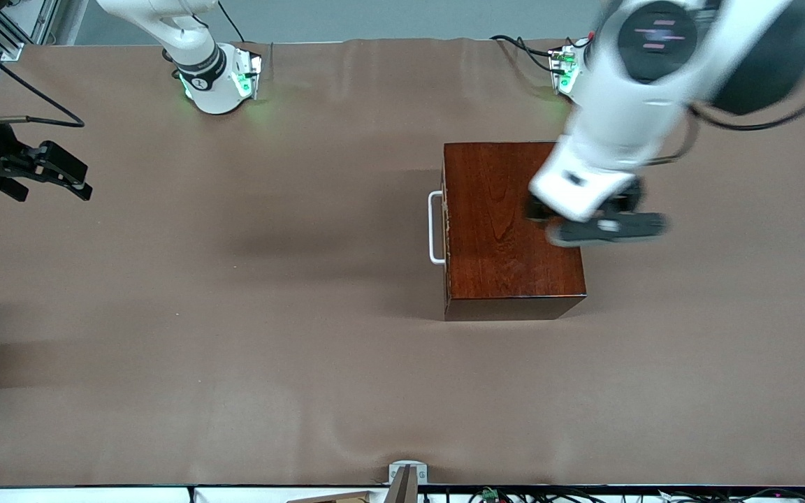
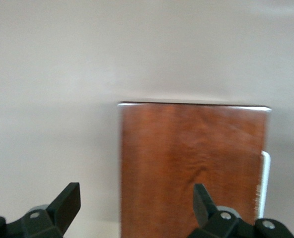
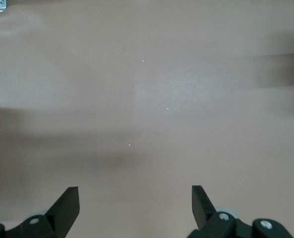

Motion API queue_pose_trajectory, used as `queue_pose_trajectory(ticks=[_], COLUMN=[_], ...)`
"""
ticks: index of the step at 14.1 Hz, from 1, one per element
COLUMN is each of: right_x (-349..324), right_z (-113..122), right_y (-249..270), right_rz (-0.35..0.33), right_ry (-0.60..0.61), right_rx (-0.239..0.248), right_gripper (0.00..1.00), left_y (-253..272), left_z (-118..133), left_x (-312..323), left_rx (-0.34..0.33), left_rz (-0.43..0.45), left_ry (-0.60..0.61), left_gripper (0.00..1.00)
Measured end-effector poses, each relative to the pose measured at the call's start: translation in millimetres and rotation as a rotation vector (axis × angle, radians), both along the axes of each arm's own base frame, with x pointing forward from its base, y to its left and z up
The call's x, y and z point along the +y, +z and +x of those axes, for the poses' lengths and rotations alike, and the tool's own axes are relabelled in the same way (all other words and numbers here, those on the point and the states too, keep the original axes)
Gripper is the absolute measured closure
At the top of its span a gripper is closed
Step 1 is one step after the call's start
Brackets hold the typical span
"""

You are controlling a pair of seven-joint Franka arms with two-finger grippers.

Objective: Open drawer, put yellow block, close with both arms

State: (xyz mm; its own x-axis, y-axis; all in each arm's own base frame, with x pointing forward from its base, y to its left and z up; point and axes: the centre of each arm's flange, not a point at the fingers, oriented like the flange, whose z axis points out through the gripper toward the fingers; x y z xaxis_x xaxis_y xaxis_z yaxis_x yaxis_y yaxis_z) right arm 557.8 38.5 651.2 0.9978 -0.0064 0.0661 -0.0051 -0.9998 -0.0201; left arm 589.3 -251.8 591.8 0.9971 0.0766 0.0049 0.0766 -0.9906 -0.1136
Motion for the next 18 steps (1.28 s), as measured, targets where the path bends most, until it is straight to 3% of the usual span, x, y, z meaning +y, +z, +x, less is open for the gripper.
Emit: queue_pose_trajectory(ticks=[3,6,10,18], right_x=[0,3,7,12], right_z=[0,-1,-1,-2], right_y=[-1,-2,-2,-2], right_rz=[-0.001,-0.001,-0.001,-0.001], right_ry=[0.001,0.006,0.012,0.021], right_rx=[0.006,0.012,0.012,0.012], right_gripper=[0.0,0.0,0.0,0.0], left_y=[9,18,18,14], left_z=[15,10,-18,-25], left_x=[93,162,209,205], left_rx=[0.057,0.06,0.029,0.011], left_rz=[-0.065,-0.086,-0.112,-0.121], left_ry=[0.081,0.138,0.035,-0.041], left_gripper=[0.0,0.0,0.0,0.0])
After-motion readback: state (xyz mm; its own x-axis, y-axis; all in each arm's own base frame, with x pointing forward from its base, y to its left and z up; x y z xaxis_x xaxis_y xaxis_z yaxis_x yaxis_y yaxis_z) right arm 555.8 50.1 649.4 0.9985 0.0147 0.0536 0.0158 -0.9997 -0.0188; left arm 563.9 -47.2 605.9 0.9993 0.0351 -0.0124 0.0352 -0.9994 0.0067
